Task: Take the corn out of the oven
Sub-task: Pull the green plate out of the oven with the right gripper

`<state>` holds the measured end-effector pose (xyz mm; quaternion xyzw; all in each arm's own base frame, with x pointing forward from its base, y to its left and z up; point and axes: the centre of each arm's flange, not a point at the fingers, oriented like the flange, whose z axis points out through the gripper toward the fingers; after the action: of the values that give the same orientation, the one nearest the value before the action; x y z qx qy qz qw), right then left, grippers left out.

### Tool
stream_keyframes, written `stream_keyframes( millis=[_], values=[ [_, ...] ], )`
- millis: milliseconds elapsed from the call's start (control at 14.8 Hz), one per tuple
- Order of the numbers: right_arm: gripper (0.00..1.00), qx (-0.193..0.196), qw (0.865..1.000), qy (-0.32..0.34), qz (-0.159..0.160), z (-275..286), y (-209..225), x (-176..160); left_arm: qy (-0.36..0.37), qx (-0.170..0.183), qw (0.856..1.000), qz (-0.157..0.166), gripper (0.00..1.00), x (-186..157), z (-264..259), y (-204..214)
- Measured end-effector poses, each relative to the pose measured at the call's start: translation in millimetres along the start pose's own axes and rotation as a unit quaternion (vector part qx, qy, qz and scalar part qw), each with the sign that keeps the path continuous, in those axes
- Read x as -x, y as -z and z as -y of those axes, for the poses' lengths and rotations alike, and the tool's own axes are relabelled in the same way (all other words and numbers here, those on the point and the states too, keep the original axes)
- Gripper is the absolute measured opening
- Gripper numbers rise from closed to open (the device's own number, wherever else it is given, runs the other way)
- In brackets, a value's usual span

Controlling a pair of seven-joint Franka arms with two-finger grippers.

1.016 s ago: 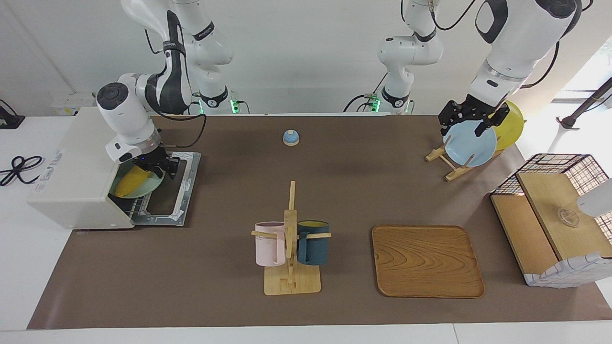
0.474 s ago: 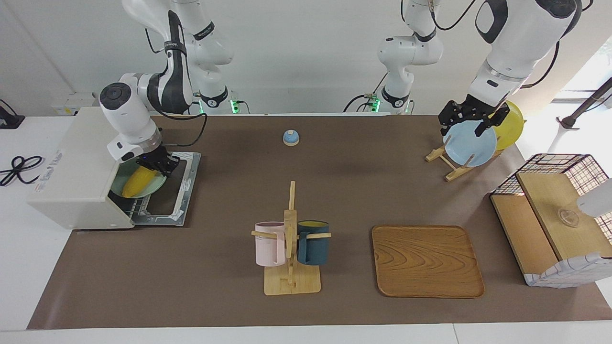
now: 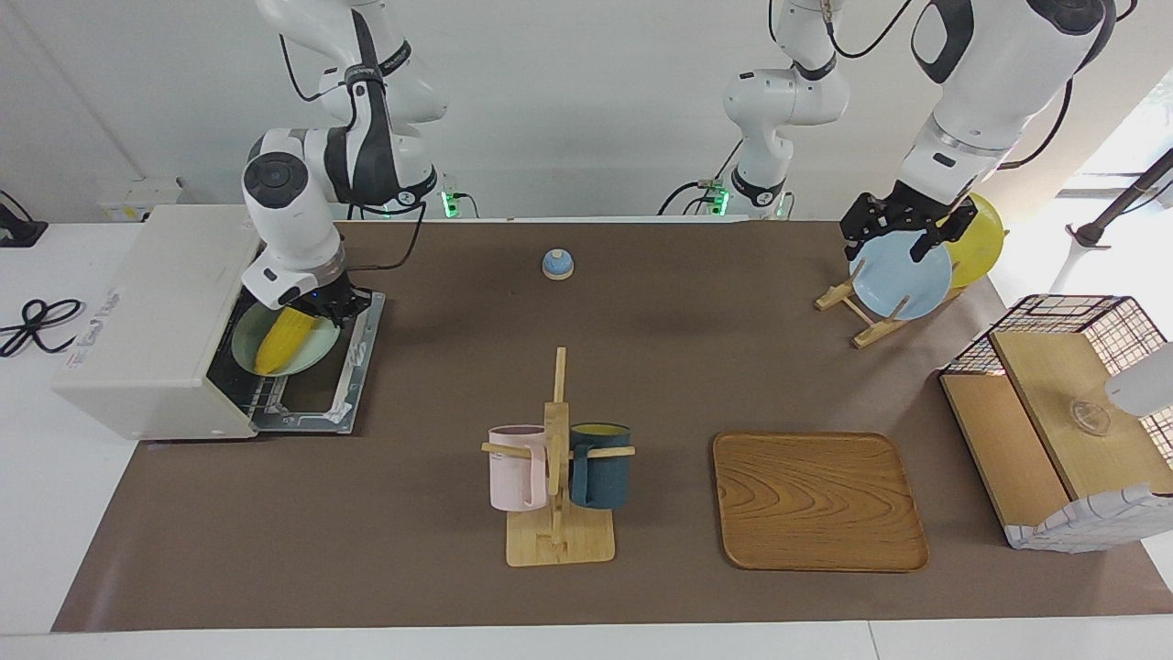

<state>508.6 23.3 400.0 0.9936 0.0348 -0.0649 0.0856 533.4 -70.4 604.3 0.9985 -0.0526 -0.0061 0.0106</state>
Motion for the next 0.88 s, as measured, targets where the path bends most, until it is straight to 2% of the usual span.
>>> stream_keyframes(
  millis=[271, 474, 677, 881],
  values=[
    [0.03, 0.015, 1.000, 0.003, 0.015, 56, 28, -11, 0.000, 0.000, 1.000, 0.000, 1.00, 0, 0, 0],
    [0.03, 0.023, 1.000, -0.010, 0.008, 108, 39, -24, -0.001, 0.000, 1.000, 0.000, 1.00, 0, -1, 0],
    [0.03, 0.034, 0.999, -0.035, 0.003, 177, 56, -29, -0.001, 0.000, 1.000, -0.001, 1.00, 0, -1, 0],
    [0.03, 0.048, 0.996, -0.077, 0.002, 270, 73, -45, 0.000, 0.000, 1.000, -0.004, 1.00, -1, 0, 1]
  ],
)
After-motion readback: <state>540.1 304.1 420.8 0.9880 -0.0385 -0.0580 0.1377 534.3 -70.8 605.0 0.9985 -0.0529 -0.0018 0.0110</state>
